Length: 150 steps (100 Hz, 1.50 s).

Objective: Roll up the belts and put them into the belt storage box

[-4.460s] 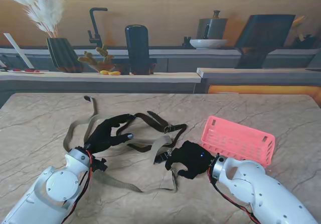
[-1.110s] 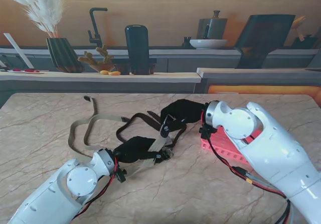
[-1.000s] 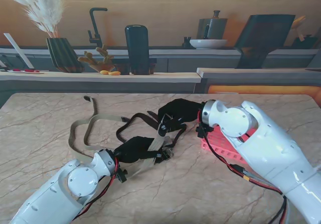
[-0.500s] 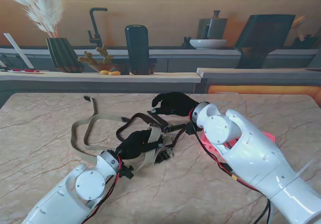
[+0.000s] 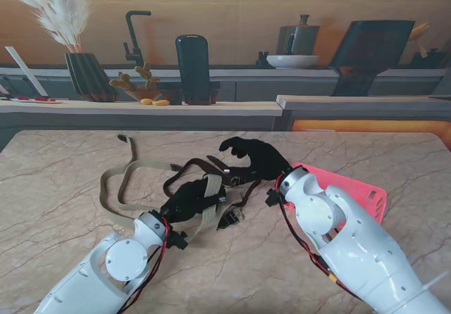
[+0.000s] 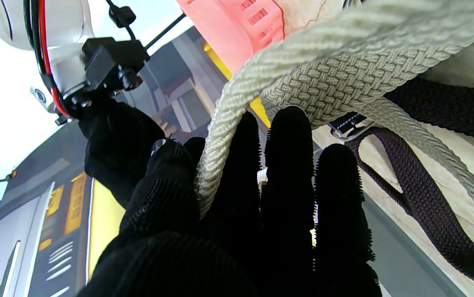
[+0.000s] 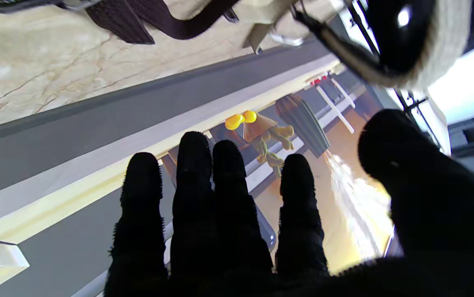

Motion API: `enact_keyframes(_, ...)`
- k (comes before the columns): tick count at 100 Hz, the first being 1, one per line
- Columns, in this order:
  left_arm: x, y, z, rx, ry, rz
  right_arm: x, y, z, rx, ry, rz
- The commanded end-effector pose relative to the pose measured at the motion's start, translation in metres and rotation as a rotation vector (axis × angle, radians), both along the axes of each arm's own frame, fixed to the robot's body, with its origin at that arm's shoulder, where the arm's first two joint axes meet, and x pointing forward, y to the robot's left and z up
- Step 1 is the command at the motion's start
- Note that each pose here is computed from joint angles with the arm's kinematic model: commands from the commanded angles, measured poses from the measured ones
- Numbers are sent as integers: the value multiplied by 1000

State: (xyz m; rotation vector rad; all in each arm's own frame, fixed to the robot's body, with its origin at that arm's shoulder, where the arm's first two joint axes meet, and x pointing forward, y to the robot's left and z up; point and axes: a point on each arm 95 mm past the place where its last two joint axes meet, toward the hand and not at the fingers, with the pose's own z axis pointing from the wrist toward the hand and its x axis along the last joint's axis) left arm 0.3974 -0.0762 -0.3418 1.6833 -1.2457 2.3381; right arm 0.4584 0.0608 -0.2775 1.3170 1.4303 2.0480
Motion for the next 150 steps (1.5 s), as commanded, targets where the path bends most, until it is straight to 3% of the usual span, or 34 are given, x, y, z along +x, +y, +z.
enact_keyframes(1, -4, -2, 2, -6, -8, -8, -4, 1, -10, -35, -11, 13)
enact_keyframes(8, -5, -2, 2, -4, -17, -9, -5, 3, -16, -21, 11, 13)
enact_keyframes(26, -4, -2, 2, -2, -22, -7, -5, 15, -28, 95, 148, 37)
enact_keyframes(47, -3, -2, 1, 10, -24, -4, -7, 25, -37, 102, 175, 99)
enact_keyframes(92, -1, -4, 1, 0, -23, 73, -17, 36, -42, 40, 2, 132)
enact_keyframes(150, 4, -4, -2, -12, 18, 123, -27, 49, -35, 87, -131, 132)
